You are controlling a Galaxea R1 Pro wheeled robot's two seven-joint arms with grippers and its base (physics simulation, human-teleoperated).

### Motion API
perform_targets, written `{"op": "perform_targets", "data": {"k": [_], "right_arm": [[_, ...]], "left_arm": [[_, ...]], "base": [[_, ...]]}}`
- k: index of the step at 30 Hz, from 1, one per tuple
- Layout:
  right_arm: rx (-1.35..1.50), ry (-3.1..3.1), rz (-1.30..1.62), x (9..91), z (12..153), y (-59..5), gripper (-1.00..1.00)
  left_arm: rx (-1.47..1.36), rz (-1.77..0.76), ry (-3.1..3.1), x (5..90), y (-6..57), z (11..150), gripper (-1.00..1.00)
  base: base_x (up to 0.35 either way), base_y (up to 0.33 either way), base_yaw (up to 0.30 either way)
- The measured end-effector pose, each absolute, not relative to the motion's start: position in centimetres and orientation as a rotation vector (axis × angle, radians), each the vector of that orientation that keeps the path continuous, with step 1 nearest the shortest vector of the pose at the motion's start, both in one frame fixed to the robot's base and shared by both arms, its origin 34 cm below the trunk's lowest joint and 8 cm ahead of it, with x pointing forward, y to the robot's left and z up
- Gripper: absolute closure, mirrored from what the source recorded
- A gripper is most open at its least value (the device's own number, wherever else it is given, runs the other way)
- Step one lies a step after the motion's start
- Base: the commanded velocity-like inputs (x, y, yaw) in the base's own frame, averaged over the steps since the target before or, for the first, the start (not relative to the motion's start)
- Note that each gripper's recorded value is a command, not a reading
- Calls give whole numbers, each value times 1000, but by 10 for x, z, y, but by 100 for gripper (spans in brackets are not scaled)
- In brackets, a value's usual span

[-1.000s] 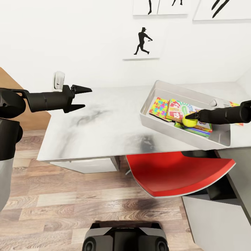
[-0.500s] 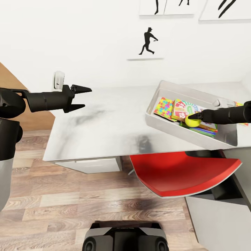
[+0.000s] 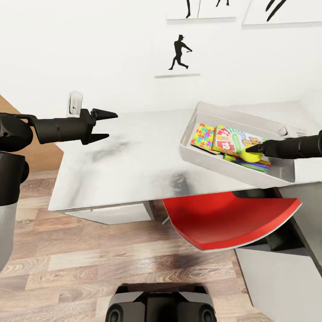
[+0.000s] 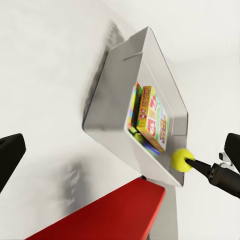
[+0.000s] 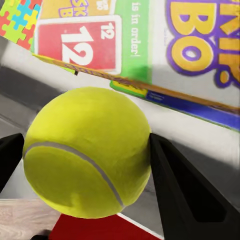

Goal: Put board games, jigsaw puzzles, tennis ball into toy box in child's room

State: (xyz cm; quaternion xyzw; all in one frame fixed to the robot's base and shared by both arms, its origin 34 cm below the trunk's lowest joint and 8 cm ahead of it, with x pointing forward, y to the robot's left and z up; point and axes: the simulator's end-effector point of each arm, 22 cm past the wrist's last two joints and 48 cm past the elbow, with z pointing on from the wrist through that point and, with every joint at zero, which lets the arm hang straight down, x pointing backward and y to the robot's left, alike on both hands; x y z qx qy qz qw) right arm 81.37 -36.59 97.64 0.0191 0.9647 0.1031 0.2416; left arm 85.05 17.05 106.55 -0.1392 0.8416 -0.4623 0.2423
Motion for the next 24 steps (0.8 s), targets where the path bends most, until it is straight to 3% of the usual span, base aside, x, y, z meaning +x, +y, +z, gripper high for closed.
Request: {"op": "perform_targets", "data": {"k": [9,24], "right_arm": [[54,2635,261,814,980,-373,100],[53,2638,253,815,975,-365,100]], "left_arm": [[-380,-1263,2301,850,170,1065,-100],[-380,-1262,2302,850,170,1065,-100]], "base": [[0,1,-173],[0,0,-31]]}}
